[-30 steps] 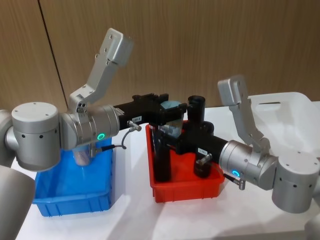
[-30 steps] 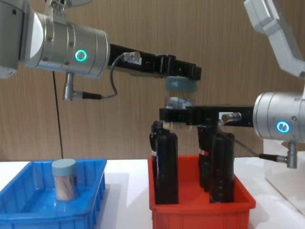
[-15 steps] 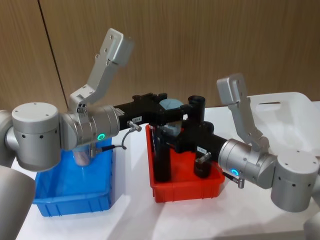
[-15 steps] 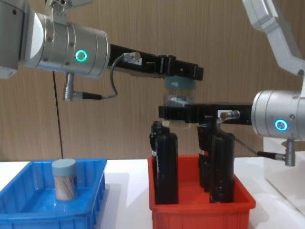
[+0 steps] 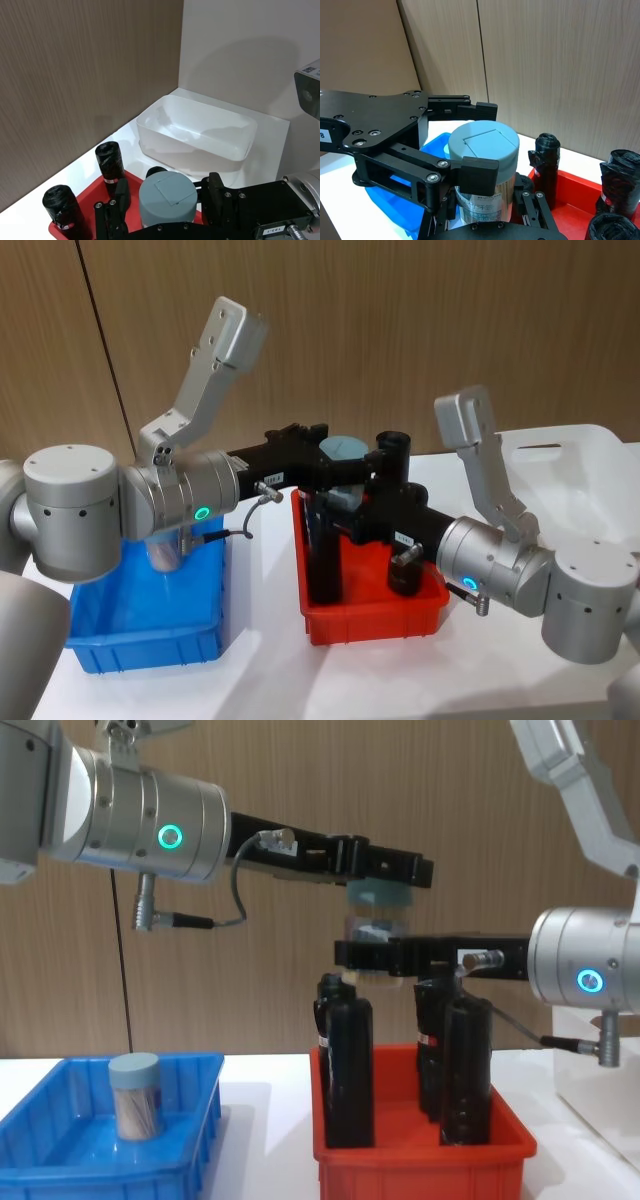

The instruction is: Pick the cotton swabs from the blue box and place them into the white box.

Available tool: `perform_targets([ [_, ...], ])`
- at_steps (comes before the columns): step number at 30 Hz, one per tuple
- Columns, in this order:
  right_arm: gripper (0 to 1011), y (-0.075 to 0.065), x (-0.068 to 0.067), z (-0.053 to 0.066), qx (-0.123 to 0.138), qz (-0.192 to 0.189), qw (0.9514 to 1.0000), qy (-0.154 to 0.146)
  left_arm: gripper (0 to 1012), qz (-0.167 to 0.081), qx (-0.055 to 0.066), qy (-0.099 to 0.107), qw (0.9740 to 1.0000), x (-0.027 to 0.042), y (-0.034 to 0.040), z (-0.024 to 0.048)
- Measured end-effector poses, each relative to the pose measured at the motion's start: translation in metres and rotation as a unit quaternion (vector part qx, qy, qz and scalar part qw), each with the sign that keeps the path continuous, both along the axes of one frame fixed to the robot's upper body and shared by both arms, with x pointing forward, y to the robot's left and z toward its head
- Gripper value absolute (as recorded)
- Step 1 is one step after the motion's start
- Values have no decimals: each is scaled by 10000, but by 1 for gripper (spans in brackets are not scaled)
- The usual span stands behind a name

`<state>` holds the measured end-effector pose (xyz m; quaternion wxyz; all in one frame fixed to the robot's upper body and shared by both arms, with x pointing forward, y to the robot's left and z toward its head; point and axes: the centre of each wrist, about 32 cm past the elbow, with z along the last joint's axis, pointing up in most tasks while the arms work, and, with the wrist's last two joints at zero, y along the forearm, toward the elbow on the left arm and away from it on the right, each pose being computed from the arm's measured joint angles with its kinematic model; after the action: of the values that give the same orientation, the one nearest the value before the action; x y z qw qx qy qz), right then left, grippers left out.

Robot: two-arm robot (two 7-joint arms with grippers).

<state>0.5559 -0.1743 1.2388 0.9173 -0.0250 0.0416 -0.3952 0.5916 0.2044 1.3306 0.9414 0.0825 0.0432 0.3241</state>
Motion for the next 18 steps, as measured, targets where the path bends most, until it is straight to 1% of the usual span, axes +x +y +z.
perform_targets([
  [11,623,-36,3,-10,1,-153,9999,2,1004,0,0,-1,10000,0,0,0],
  [18,623,-147,21,-48,-21,-495,9988,32,1004,0,0,-1,10000,0,0,0],
])
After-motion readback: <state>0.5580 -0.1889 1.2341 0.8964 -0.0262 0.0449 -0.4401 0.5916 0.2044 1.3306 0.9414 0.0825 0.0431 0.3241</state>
